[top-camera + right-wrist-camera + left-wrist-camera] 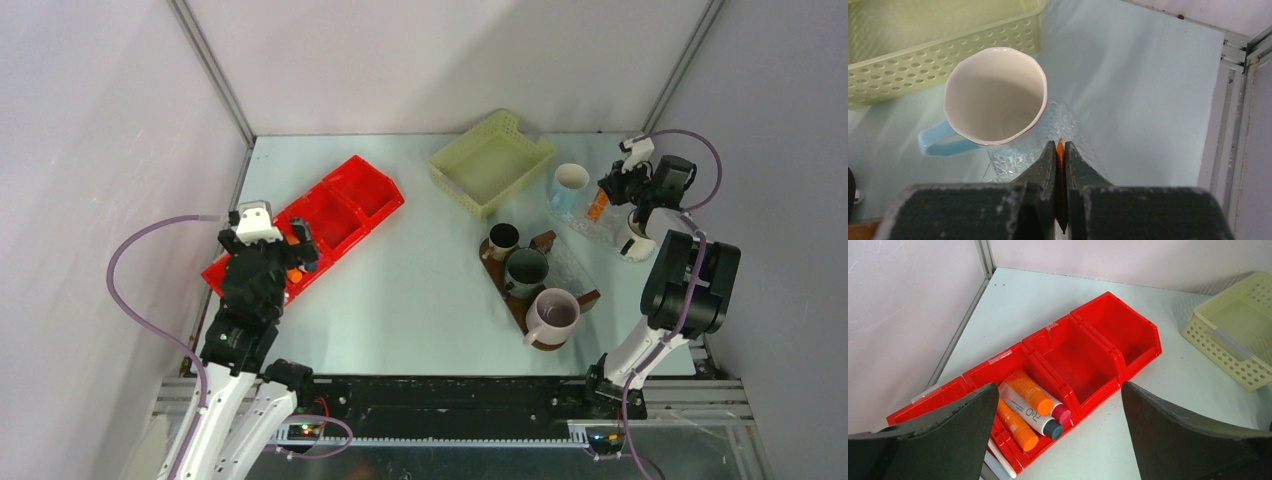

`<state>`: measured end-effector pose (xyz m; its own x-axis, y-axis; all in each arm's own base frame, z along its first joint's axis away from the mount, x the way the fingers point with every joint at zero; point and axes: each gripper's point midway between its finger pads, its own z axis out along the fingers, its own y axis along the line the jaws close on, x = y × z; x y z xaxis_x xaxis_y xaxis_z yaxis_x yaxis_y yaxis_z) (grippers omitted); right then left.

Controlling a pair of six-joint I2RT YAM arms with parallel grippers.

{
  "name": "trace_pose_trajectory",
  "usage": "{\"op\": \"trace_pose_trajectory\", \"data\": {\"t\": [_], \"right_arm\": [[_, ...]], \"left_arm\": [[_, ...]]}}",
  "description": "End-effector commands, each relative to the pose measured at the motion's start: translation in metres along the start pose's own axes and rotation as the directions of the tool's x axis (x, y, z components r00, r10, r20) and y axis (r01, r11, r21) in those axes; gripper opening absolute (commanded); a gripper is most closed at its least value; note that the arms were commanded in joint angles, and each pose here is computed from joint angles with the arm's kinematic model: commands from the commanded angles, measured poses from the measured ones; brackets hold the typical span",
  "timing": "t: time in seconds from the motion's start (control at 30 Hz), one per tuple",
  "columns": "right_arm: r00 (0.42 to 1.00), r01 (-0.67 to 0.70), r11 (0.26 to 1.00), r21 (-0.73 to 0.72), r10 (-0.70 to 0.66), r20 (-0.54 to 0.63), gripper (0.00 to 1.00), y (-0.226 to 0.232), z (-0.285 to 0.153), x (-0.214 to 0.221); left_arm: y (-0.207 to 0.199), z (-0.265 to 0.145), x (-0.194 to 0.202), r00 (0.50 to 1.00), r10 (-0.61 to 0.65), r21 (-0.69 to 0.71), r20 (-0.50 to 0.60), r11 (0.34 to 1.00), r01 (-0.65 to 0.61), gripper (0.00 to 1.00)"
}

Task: Prepare toiletry sets of a toothbrush and toothpaste on the tray
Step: Place the toothpaste in the toothpaste holder.

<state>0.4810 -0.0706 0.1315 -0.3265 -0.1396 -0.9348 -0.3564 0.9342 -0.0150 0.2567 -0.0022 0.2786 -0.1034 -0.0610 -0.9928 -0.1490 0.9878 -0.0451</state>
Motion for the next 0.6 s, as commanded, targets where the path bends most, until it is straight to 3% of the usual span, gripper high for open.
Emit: {"op": "trace_pose_trajectory", "data": {"t": [0.0,0.3,0.57], "right_arm": [[0.992,0.092,0.996,0.011,-0.093,0.089,0.06,-0.0123,0.0026,-0.0343],[0.991,0.108,0.994,-0.005,-0.107,0.077,0.17,-0.0088,0.0034,-0.0307],[0.988,0.137,0.991,0.001,-0.136,0.072,0.41,-0.0054,-0.0023,-0.0374]], "left_arm": [[0.0010,0.0020,-0.0053,1.000,0.015,0.000,0.025,1.000,-0.015,1.00],[0.0011,0.0018,-0.0054,0.999,0.017,0.001,0.027,1.000,-0.017,1.00],[0.0014,-0.0003,-0.0067,0.999,0.016,0.005,0.035,1.000,-0.016,1.00]]}}
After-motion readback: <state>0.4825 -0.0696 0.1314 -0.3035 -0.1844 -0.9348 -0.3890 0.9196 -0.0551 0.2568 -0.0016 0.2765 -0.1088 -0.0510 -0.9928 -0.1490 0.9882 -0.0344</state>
